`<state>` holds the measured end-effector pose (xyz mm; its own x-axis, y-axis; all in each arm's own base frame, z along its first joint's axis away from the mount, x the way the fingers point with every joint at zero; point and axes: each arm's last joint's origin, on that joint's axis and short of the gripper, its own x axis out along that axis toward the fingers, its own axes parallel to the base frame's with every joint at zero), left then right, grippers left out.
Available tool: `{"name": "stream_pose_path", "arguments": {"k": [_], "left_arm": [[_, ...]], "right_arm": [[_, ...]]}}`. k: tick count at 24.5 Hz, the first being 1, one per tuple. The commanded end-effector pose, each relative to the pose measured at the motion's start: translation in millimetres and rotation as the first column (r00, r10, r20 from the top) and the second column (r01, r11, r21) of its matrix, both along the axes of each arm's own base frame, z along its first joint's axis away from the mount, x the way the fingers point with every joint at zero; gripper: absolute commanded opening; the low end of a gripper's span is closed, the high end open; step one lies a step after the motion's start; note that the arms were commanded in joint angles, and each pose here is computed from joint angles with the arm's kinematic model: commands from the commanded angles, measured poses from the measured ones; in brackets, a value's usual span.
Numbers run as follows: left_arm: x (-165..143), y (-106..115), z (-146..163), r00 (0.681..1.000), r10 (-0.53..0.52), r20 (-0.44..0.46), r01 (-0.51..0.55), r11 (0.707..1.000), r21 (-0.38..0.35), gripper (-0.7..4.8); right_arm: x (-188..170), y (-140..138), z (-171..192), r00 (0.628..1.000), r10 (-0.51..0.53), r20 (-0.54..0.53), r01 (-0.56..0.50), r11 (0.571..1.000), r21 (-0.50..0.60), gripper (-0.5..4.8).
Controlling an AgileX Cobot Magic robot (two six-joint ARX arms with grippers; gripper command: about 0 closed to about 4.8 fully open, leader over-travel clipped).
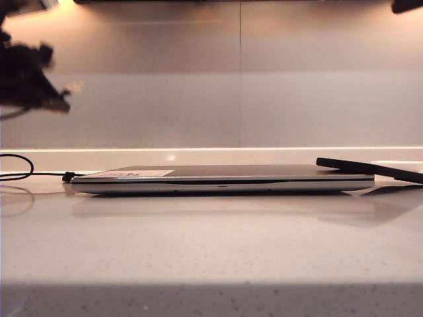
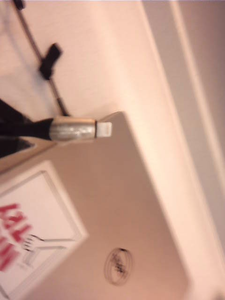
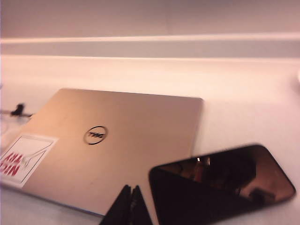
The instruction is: Pick up the charging cable and the phone, plug the charging cable into the charging port on the phone, and finally place them back on the table.
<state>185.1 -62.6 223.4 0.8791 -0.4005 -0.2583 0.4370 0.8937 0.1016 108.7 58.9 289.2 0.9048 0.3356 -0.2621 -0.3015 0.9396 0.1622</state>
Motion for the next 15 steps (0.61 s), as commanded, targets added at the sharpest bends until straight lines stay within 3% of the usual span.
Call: {"name": "stream_pose_path", "arguments": {"k": [1, 5, 11, 13, 15], "left_arm": [[-6.2, 1.7, 14.1, 0.998, 0.009, 0.054, -0.005, 0.998, -0.068, -0.06], [-10.6, 3.2, 19.4, 0.997, 0.01, 0.082, -0.004, 0.997, -0.079, -0.06], [-11.0, 3.3, 19.9, 0.996, 0.01, 0.086, -0.004, 0.997, -0.08, -0.06], [-11.0, 3.3, 19.9, 0.996, 0.01, 0.086, -0.004, 0.997, -0.08, -0.06], [-11.0, 3.3, 19.9, 0.996, 0.01, 0.086, -0.004, 0.997, -0.08, -0.06]], "right_arm": [[4.4, -6.4, 1.2, 0.998, -0.05, -0.045, 0.055, 0.992, 0.111, -0.06], [13.0, -13.7, -3.1, 0.989, -0.068, -0.133, 0.095, 0.973, 0.211, -0.06], [30.9, -24.9, -13.6, 0.942, -0.075, -0.326, 0.209, 0.893, 0.399, -0.05], [40.5, -29.7, -19.9, 0.91, -0.072, -0.409, 0.271, 0.849, 0.453, 0.5], [49.1, -33.5, -26.6, 0.879, -0.065, -0.472, 0.314, 0.824, 0.472, 1.98]]}}
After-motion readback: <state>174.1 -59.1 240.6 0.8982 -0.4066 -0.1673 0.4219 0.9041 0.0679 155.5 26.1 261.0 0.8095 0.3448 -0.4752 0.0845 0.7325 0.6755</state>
